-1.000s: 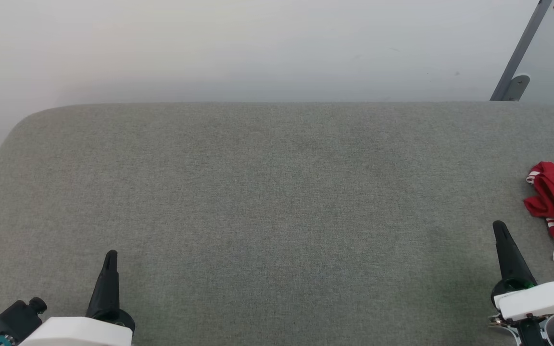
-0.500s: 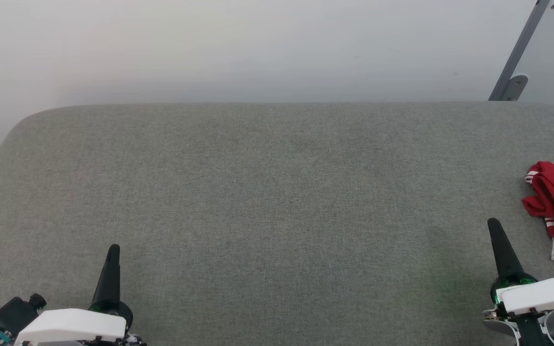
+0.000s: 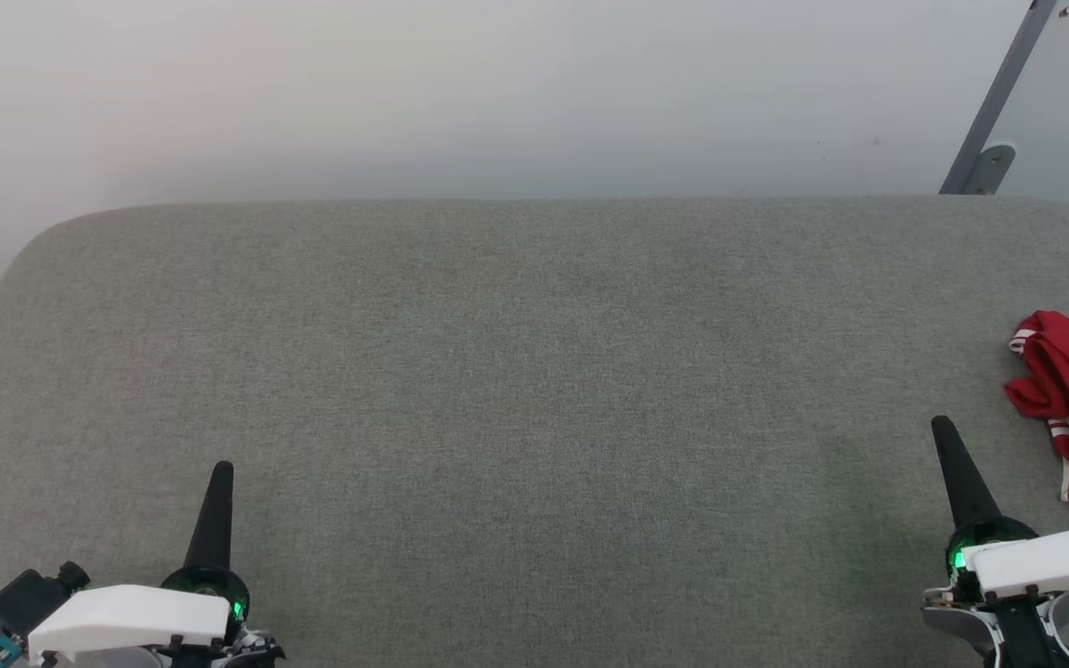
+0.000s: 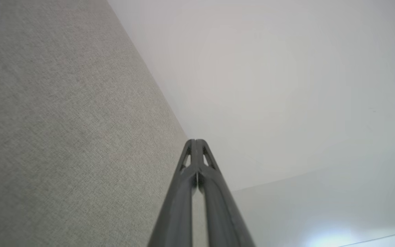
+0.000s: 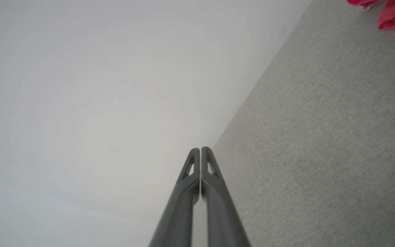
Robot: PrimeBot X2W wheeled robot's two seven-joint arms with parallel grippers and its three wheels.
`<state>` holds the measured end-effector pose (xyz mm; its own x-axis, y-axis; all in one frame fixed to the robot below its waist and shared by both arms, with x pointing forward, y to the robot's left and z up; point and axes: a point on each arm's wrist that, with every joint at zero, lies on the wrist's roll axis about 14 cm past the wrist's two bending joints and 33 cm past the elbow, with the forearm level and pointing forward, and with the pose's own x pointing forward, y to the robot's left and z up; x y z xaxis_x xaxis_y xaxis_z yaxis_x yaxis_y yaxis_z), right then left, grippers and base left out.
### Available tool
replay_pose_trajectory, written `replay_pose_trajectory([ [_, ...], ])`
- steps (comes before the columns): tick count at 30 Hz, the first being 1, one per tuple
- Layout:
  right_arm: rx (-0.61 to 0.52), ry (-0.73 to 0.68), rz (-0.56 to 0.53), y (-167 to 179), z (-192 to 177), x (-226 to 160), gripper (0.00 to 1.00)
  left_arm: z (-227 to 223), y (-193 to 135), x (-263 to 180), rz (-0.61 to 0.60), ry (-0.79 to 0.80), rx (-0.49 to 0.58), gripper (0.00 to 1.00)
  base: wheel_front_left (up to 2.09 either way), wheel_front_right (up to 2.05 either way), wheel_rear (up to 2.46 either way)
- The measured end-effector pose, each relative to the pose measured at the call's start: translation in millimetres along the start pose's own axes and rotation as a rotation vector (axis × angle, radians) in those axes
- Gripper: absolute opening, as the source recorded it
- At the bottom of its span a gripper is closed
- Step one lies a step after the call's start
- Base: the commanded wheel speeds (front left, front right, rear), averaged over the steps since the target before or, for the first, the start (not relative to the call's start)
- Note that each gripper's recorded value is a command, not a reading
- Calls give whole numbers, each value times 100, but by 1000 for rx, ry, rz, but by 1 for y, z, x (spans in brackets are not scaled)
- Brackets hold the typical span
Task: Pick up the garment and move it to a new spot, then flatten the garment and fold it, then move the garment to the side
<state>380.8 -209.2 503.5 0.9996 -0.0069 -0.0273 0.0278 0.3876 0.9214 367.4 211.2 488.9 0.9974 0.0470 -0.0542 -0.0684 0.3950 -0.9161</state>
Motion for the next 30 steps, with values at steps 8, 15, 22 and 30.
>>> replay_pose_trajectory([
  [8,64,2,-6,-2,-2,0,0,0,-4,4,-8,4,-65,0,0,0,0],
  [15,124,2,3,1,-3,2,0,-1,-5,6,-10,10,-126,0,0,0,0],
  [22,181,4,5,1,-4,3,0,-2,-8,9,-18,17,-186,0,0,0,0],
  [30,243,2,8,2,-5,4,0,-3,-11,12,-27,21,-251,0,0,0,0],
])
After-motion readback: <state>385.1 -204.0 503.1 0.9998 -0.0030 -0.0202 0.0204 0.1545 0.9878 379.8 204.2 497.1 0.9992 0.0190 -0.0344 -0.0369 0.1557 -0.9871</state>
